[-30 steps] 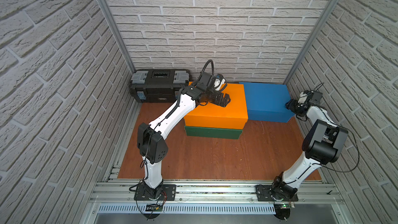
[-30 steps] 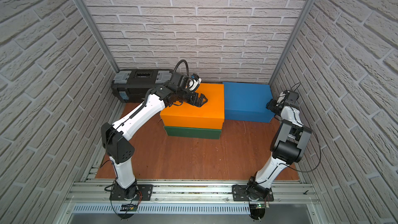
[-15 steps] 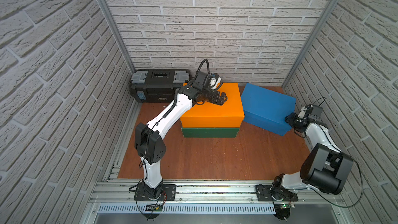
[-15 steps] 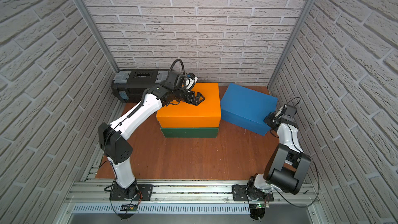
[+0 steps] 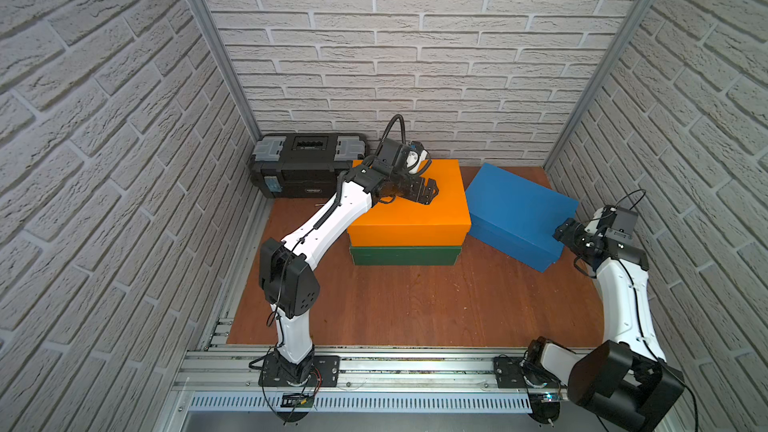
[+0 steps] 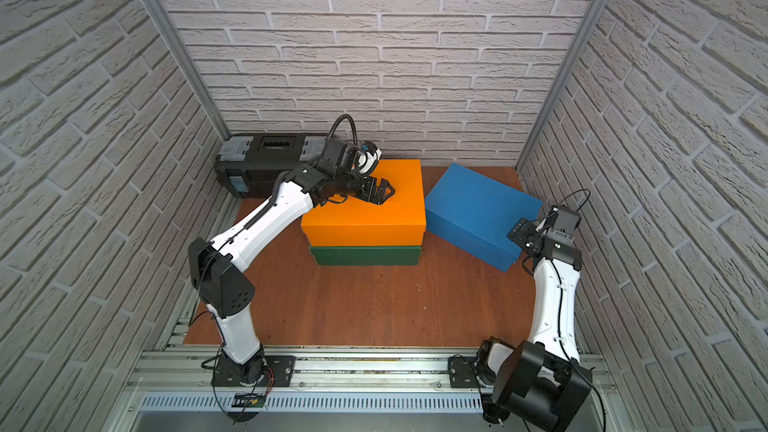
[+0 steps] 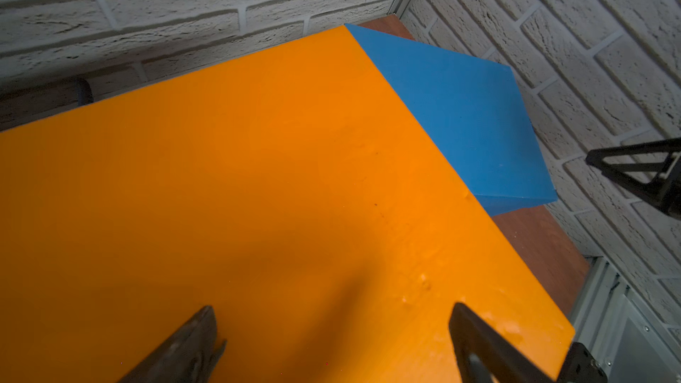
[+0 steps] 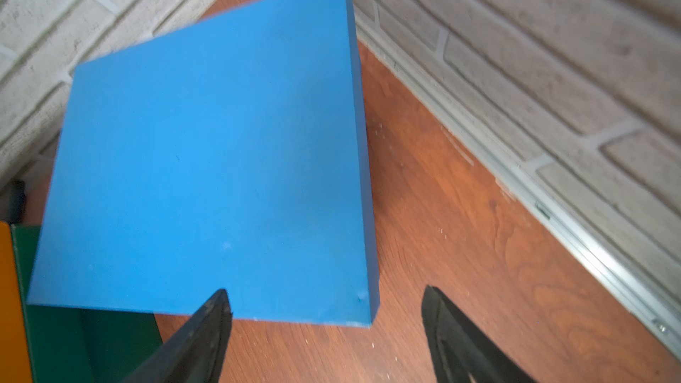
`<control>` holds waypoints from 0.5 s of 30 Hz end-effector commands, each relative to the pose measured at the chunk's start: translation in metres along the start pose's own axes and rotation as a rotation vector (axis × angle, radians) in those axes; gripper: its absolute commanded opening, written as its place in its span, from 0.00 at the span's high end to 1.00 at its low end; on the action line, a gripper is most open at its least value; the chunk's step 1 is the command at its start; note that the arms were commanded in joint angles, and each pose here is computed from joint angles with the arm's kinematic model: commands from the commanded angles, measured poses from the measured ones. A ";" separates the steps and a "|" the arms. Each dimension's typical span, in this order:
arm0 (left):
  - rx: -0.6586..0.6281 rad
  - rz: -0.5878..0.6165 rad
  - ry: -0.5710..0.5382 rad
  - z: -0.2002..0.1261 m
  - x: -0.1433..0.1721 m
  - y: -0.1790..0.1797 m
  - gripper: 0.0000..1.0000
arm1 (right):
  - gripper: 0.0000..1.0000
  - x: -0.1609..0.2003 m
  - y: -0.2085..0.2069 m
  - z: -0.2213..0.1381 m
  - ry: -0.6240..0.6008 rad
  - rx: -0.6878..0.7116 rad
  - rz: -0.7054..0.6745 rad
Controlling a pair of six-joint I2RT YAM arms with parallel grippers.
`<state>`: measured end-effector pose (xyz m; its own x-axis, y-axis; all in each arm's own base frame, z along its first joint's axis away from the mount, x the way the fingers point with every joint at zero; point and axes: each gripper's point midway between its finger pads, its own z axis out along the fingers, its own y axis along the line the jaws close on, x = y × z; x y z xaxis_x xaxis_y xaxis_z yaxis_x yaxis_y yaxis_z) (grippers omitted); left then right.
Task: Stack the shoeboxes
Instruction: Adjust the shoebox at the center of the board.
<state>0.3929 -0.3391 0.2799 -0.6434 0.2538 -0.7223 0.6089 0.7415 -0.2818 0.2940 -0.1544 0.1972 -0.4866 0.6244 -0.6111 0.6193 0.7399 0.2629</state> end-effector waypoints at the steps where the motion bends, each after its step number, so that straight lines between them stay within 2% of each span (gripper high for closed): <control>1: -0.019 0.030 0.004 -0.014 -0.003 -0.012 0.02 | 0.14 -0.025 0.014 0.019 0.019 -0.040 -0.071; 5: -0.026 0.072 -0.005 -0.018 -0.009 -0.027 0.02 | 0.13 -0.057 0.036 0.041 0.045 -0.093 -0.130; 9: -0.014 0.118 0.003 -0.015 -0.011 -0.047 0.02 | 0.13 -0.091 0.057 0.055 -0.041 -0.125 -0.200; 15: 0.030 0.164 -0.003 -0.004 -0.009 -0.071 0.02 | 0.13 -0.114 0.071 0.079 -0.174 -0.133 -0.331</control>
<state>0.3536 -0.3826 0.3141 -0.5549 0.3390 -0.7597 0.6985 0.6858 -0.2042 0.4205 -0.1850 0.2029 -0.5941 0.4272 -0.6815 0.4209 0.8871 0.1892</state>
